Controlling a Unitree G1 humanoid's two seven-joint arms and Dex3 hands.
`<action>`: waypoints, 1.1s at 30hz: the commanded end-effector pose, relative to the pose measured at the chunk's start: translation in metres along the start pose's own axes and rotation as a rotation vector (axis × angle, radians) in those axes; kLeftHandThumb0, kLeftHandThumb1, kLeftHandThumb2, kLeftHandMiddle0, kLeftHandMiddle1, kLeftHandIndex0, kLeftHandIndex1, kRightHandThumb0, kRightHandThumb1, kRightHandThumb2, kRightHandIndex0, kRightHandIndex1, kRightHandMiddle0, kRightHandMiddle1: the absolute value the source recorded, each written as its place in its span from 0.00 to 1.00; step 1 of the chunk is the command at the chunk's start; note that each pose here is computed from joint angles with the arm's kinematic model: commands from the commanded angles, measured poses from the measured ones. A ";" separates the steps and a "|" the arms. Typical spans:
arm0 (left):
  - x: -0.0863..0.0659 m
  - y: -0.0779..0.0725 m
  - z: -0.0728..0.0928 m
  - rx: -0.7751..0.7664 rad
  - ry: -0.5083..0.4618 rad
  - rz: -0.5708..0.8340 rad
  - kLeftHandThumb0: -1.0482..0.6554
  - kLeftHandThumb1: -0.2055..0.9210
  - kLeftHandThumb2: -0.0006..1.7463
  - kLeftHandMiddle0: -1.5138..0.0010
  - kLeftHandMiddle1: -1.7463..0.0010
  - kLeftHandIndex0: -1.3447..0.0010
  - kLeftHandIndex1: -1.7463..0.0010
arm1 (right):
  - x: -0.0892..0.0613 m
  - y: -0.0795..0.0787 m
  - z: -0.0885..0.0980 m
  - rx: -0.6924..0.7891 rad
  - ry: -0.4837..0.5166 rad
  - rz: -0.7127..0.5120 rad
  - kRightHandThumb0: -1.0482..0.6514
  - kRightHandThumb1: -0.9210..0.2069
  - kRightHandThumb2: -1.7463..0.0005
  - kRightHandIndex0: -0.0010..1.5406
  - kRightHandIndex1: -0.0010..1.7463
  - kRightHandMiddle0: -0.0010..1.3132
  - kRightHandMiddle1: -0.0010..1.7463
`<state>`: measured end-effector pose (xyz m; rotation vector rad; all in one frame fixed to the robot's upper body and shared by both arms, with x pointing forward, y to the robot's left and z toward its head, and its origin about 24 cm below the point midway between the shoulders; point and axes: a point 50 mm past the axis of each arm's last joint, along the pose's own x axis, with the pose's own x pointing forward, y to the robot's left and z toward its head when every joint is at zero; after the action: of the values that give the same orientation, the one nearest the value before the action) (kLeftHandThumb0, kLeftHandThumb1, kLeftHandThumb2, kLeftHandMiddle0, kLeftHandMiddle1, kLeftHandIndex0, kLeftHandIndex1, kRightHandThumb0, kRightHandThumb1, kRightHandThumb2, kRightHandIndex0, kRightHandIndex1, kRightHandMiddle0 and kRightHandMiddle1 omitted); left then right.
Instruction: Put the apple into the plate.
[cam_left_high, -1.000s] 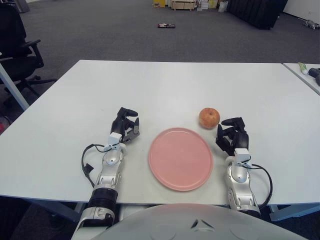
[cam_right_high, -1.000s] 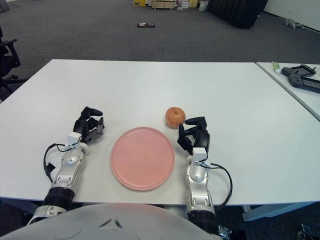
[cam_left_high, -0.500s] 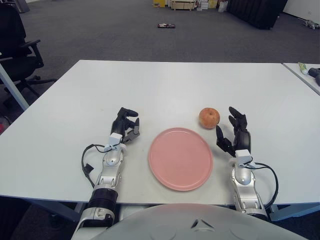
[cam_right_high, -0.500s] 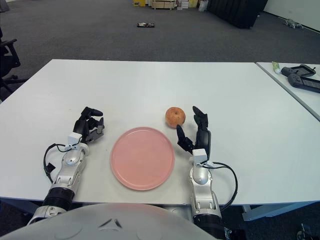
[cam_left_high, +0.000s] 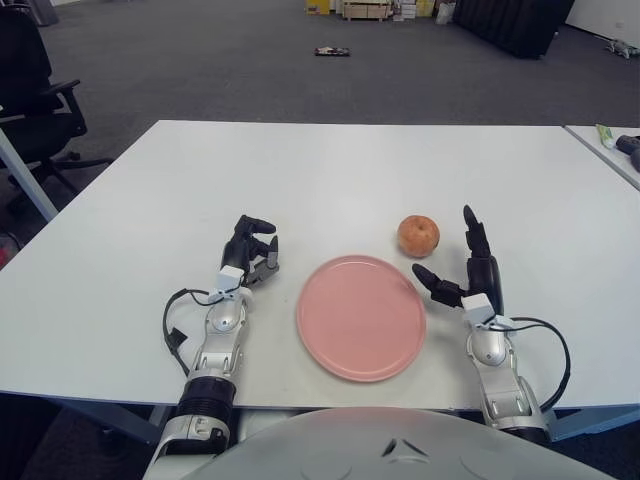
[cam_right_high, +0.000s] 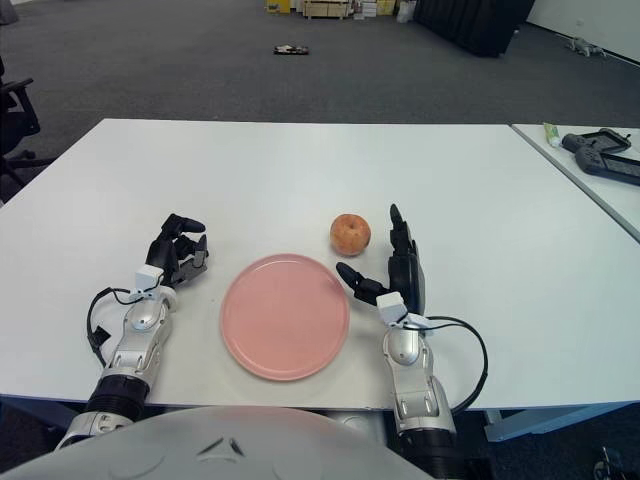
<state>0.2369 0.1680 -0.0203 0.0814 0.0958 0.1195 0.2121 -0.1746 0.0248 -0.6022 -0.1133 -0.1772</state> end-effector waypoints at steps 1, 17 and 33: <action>-0.006 -0.001 -0.012 -0.004 0.068 -0.009 0.38 0.73 0.54 0.59 0.00 0.72 0.00 | 0.016 -0.002 0.012 -0.072 -0.082 0.023 0.08 0.34 0.73 0.00 0.00 0.00 0.00; -0.007 -0.002 -0.011 -0.008 0.054 -0.003 0.38 0.74 0.53 0.60 0.00 0.72 0.00 | 0.056 0.004 -0.001 -0.396 -0.093 0.169 0.00 0.08 0.91 0.00 0.00 0.00 0.00; -0.008 -0.003 -0.011 -0.038 0.042 0.002 0.38 0.74 0.54 0.61 0.00 0.72 0.00 | 0.089 0.015 0.010 -0.517 -0.065 0.261 0.00 0.08 0.93 0.00 0.00 0.00 0.00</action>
<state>0.2354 0.1652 -0.0198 0.0532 0.0753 0.1259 0.2930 -0.1663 0.0331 -1.0831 -0.0599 0.0646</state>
